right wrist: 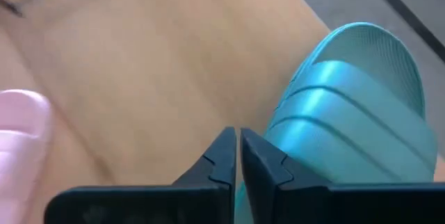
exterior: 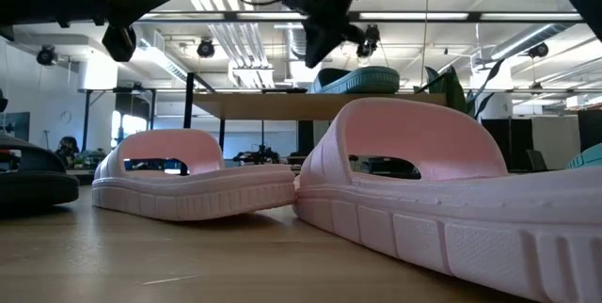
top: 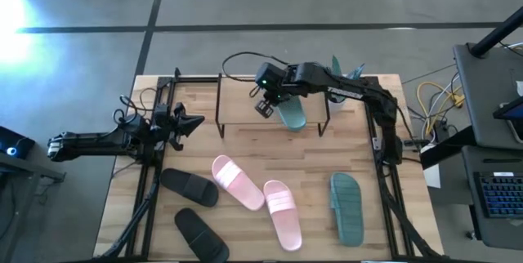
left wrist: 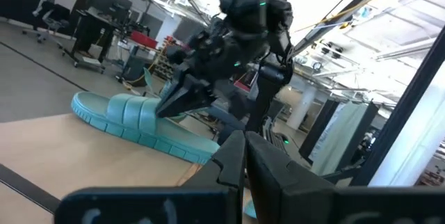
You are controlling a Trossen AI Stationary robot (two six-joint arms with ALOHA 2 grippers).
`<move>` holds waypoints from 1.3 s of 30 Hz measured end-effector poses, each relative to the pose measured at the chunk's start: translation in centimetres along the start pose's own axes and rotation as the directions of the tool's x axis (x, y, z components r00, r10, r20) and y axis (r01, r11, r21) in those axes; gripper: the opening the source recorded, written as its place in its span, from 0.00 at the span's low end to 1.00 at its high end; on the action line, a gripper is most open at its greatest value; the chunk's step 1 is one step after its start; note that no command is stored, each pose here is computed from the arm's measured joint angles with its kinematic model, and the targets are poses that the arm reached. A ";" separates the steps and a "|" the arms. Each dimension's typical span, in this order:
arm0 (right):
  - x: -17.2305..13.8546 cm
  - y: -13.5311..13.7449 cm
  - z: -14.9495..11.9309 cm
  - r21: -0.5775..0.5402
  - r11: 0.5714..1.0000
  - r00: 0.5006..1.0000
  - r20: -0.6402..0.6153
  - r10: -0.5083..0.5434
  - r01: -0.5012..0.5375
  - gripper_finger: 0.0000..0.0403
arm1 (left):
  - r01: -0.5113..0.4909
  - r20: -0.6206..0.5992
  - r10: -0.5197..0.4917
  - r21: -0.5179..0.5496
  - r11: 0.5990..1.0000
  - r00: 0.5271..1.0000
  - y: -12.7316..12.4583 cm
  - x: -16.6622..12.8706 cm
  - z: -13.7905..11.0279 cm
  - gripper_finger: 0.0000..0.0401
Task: Pick and place slides into the shelf
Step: Put the left green slide on the shelf
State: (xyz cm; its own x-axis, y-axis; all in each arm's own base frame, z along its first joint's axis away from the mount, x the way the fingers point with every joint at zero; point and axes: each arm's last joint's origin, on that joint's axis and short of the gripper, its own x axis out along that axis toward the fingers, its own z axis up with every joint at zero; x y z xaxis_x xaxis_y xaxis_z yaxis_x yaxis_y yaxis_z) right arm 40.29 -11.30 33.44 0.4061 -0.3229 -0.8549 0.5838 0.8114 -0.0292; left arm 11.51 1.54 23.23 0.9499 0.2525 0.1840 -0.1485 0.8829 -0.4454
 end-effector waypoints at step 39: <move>-4.0 -2.2 0.9 -0.102 0.988 0.992 0.051 -0.113 0.117 0.03 | -0.033 -0.010 0.034 0.012 0.999 0.999 0.2 0.2 -0.3 0.00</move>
State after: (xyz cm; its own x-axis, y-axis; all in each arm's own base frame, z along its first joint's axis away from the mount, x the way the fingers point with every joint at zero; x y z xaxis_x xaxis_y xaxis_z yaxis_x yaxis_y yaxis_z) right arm 38.04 -12.22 37.41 0.3733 -0.4369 -0.8184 0.5527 0.8133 -0.1821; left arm 11.70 1.63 22.94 0.9471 0.2781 0.1601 -0.1835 0.8787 -0.4406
